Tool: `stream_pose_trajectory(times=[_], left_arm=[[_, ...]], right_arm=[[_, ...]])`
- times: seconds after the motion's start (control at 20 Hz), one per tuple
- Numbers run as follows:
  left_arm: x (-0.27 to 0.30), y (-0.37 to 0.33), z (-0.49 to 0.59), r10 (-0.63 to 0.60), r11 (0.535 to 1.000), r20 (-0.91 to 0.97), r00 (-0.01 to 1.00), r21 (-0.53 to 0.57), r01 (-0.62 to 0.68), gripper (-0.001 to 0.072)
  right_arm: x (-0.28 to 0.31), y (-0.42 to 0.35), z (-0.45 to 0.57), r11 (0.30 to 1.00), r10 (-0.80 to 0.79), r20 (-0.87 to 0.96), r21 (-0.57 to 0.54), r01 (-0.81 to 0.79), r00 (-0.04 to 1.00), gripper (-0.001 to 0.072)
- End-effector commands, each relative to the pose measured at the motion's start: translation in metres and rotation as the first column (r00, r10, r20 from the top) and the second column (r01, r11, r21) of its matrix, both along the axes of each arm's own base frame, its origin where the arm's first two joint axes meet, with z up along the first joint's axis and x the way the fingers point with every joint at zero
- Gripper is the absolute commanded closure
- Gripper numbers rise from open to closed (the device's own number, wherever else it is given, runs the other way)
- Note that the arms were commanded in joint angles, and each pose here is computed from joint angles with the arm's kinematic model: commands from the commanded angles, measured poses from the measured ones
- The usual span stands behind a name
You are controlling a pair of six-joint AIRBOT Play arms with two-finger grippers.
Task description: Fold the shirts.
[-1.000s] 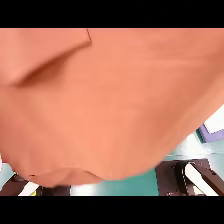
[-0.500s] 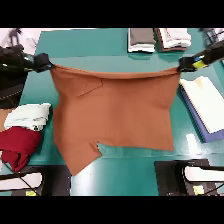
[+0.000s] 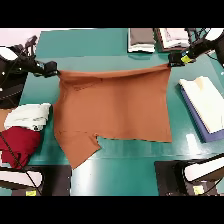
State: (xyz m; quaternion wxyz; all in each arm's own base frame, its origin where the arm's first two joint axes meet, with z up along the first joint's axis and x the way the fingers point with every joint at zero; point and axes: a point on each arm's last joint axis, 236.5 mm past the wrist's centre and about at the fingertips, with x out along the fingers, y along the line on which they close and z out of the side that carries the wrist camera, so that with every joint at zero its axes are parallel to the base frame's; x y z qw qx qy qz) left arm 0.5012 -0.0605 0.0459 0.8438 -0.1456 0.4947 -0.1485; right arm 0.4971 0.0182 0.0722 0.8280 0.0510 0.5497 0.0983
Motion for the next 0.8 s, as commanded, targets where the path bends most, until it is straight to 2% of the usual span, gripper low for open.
stream_pose_trajectory(times=[0.0, 0.35, 0.4, 0.45, 0.5, 0.55, 0.6, 0.75], left_arm=[[-0.031, 0.011, -0.038, -0.044, 0.996, -0.135, 0.99, 0.07, 0.054, 0.0679], [-0.057, 0.008, -0.09, -0.014, 0.999, -0.229, 0.973, 0.045, 0.025, 0.0679], [-0.059, 0.007, -0.09, -0.017, 0.999, -0.237, 0.971, 0.043, 0.028, 0.0677], [-0.061, 0.006, -0.09, -0.02, 0.999, -0.244, 0.97, 0.041, 0.031, 0.0665], [-0.063, 0.006, -0.09, -0.019, 0.999, -0.254, 0.967, 0.037, 0.03, 0.0395], [-0.067, 0.005, -0.086, -0.013, 0.999, -0.278, 0.961, 0.028, 0.021, 0.0183], [-0.074, 0.007, -0.079, -0.023, 0.999, -0.297, 0.954, 0.02, 0.03, 0.0225], [-0.093, 0.022, -0.049, -0.017, 0.997, -0.27, 0.963, 0.065, 0.035, 0.0224]], right_arm=[[-0.024, -0.004, -0.023, 1.0, -0.007, -0.067, -0.026, 0.005, 0.998, 0.0698], [-0.07, 0.008, -0.084, 1.0, -0.019, -0.176, 0.004, 0.02, 0.984, 0.0695], [-0.072, 0.015, -0.084, 0.999, -0.02, -0.176, 0.037, 0.027, 0.984, 0.069], [-0.069, 0.021, -0.082, 0.997, -0.024, -0.166, 0.075, 0.037, 0.986, 0.0588], [-0.064, 0.027, -0.074, 0.992, -0.028, -0.146, 0.121, 0.046, 0.989, 0.0376], [-0.058, 0.03, -0.062, 0.985, -0.032, -0.125, 0.165, 0.053, 0.992, 0.0357], [-0.055, 0.034, -0.048, 0.978, -0.015, -0.107, 0.205, 0.037, 0.994, 0.0357], [-0.081, 0.026, -0.023, 0.979, 0.049, -0.122, 0.202, -0.024, 0.991, 0.0357]])
